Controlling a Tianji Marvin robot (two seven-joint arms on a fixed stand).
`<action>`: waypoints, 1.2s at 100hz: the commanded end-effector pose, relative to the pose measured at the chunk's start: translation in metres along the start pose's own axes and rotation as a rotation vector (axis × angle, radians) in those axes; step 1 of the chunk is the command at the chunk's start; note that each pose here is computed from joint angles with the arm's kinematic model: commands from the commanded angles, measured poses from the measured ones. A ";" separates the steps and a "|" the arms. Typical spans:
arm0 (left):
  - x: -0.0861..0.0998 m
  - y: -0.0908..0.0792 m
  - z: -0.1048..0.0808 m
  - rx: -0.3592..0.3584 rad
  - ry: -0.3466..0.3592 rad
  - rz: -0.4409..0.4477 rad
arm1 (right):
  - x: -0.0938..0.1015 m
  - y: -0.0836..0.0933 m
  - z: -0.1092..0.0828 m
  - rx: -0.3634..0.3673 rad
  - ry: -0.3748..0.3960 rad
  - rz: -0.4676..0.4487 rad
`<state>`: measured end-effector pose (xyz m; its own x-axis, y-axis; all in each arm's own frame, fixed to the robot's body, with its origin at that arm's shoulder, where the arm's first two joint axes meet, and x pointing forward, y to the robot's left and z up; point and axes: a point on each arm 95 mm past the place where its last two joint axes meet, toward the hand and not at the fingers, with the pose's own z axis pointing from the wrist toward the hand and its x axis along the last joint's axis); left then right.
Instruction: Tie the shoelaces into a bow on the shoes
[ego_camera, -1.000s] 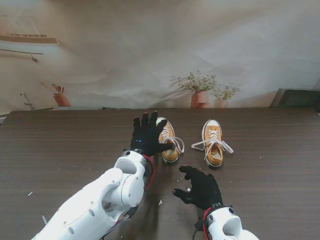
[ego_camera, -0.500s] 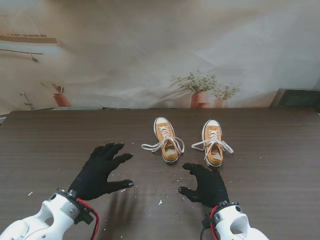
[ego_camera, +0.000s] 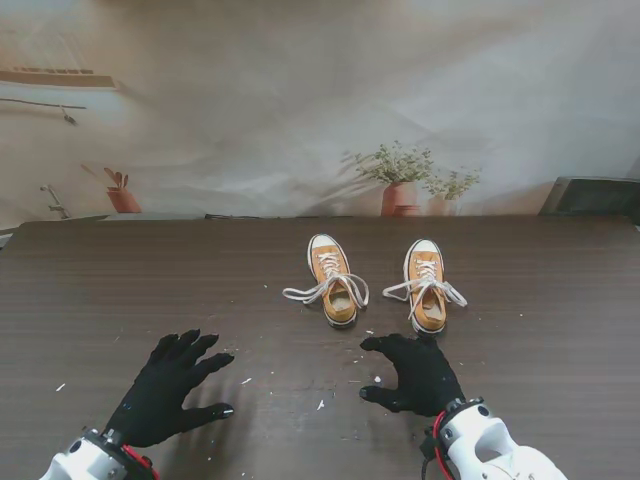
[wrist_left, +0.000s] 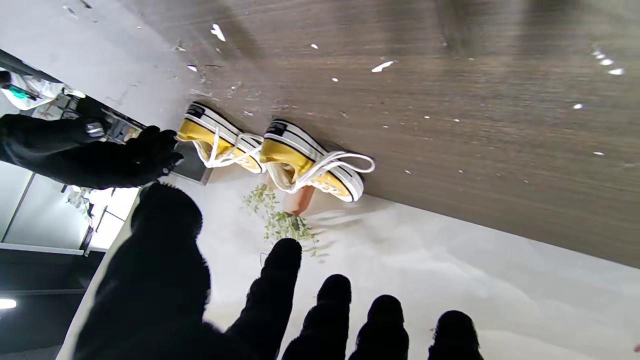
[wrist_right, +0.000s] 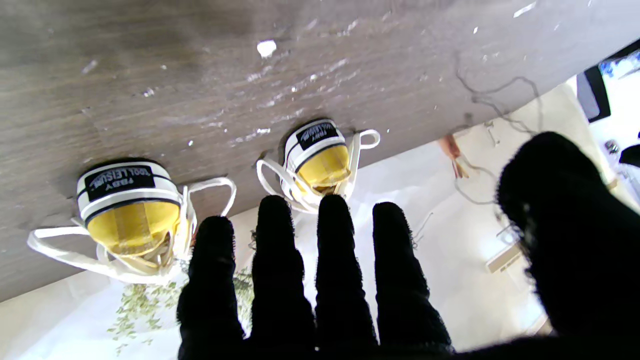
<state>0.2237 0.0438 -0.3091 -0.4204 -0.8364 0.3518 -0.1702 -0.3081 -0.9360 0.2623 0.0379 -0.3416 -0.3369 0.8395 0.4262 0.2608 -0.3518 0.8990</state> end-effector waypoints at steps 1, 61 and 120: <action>-0.004 0.010 -0.002 -0.026 -0.013 0.003 | -0.001 0.000 -0.003 0.044 0.018 -0.027; 0.003 0.031 0.021 0.040 0.006 -0.032 | -0.010 0.009 -0.032 0.099 0.042 -0.107; 0.006 0.033 0.025 0.015 0.013 -0.058 | -0.008 0.006 -0.034 0.117 0.034 -0.093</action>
<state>0.2385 0.0200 -0.3388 -0.4184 -0.8116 0.4078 -0.1671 -0.3725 -0.9129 0.2394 0.0148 -0.3342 -0.3955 0.8510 0.3455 0.3105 -0.2301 0.9223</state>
